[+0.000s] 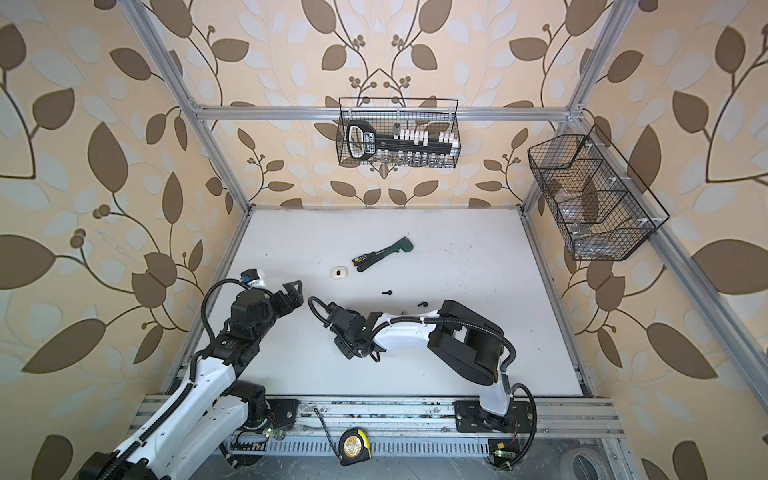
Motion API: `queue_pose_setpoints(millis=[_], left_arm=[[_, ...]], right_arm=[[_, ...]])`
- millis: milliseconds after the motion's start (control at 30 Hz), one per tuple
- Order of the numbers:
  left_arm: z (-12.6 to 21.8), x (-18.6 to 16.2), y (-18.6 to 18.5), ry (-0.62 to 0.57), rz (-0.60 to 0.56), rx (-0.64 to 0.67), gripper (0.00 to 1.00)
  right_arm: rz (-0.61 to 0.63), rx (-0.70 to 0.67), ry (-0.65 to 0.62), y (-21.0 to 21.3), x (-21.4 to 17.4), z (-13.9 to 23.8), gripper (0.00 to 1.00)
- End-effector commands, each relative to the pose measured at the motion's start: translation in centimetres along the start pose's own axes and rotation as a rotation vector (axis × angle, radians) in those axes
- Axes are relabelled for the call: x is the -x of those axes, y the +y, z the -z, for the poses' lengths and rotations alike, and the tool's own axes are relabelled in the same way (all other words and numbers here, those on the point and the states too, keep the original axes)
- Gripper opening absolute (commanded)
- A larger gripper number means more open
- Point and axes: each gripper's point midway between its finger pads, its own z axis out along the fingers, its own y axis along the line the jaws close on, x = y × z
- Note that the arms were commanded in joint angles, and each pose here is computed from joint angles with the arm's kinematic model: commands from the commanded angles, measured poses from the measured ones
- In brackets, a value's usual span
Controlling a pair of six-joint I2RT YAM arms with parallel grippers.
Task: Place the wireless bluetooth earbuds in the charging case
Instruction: 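Lift the black case toward the left gripper while the left gripper approaches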
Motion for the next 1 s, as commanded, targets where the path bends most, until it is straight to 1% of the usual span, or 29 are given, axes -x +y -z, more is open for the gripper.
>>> queue_pose_setpoints(millis=[0,100,167,267,333,400,467,533,633,700,800,900,967], left_arm=[[0.6,2.3,-1.5,-0.06,0.019,-0.037,0.99],[0.7,2.6,-1.5,-0.059,0.035,-0.024,0.99],[1.1,2.7,-1.5,-0.035,0.075,-0.007,0.99],[1.9,3.5,-3.2,0.005,0.12,-0.057,0.99],[2.7,4.6,-5.0,0.001,0.135,-0.129,0.99],[3.6,5.0,-7.0,0.033,0.137,-0.215,0.99],[4.1,4.6,-9.1,0.079,0.166,-0.33,0.98],[4.0,4.2,-10.7,0.098,0.211,-0.444,0.98],[3.5,3.6,-12.0,0.138,0.23,-0.514,0.94],[3.3,2.9,-12.7,0.143,0.211,-0.572,0.87],[3.4,1.2,-13.6,0.122,0.155,-0.635,0.87],[4.5,-0.5,-15.6,0.099,-0.001,-0.698,0.87],[5.2,-1.2,-16.7,0.101,-0.07,-0.738,0.87]], right_arm=[[0.032,-0.051,0.066,-0.8,-2.0,-0.7,0.4],[0.021,-0.059,0.025,-1.3,-1.4,0.5,0.36],[0.011,-0.062,-0.018,-1.9,-0.9,1.7,0.35],[-0.013,-0.068,-0.092,-3.0,0.1,3.7,0.32],[-0.023,-0.084,-0.156,-3.9,0.7,5.5,0.31],[-0.027,-0.129,-0.225,-5.2,1.2,7.5,0.31],[-0.034,-0.185,-0.289,-6.8,1.0,9.6,0.3],[-0.053,-0.234,-0.355,-8.3,1.2,11.8,0.29],[-0.073,-0.295,-0.457,-10.0,1.5,14.8,0.26],[-0.083,-0.32,-0.523,-10.8,1.5,16.6,0.25],[-0.102,-0.326,-0.617,-11.4,1.3,18.5,0.22],[-0.144,-0.305,-0.707,-11.6,1.9,20.1,0.22],[-0.153,-0.289,-0.758,-11.1,2.9,21.9,0.16]])
